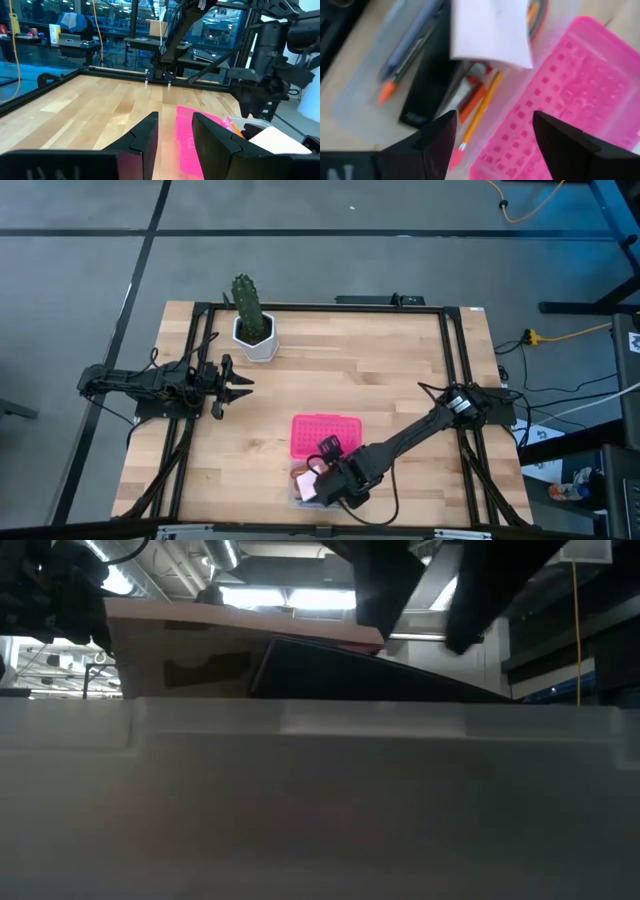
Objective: Pack school essentials
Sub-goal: Put the pink sticky notes into the pencil case
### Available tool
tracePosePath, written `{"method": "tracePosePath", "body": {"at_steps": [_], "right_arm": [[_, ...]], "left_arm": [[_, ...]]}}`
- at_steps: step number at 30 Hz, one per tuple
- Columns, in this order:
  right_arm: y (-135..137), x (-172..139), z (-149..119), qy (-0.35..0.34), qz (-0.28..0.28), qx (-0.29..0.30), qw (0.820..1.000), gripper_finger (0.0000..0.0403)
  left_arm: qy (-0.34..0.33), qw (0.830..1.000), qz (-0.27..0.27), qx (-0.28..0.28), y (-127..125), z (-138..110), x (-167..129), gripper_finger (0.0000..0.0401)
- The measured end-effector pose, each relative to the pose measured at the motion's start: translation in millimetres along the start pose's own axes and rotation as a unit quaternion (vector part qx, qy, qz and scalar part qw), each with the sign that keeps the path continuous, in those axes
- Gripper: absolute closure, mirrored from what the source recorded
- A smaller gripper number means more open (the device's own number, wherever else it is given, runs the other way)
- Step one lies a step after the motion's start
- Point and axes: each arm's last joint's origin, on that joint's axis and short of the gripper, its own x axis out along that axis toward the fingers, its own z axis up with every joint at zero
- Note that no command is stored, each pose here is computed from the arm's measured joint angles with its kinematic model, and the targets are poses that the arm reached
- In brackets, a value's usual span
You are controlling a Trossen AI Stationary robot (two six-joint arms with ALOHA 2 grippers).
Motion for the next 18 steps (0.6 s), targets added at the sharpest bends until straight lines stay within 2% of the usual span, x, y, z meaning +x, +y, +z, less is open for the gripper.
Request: {"method": "tracePosePath", "body": {"at_steps": [3, 13, 18], "right_arm": [[-1.0, 2.6, 4.1, -0.017, -0.026, 0.025, 0.999, 0.0160], [-0.6, 1.0, 18.1, -0.090, -0.004, 0.039, 0.995, 0.0182], [-4.6, 2.3, 14.2, -0.069, -0.018, 0.039, 0.997, 0.0183]], "left_arm": [[0.000, 1.000, 0.000, 0.000, 0.0, 0.0, 0.0, 0.0287], [0.000, 1.000, 0.000, 0.000, 0.0, 0.0, 0.0, 0.0287], [0.000, 1.000, 0.000, 0.000, 0.0, 0.0, 0.0, 0.0287]]}}
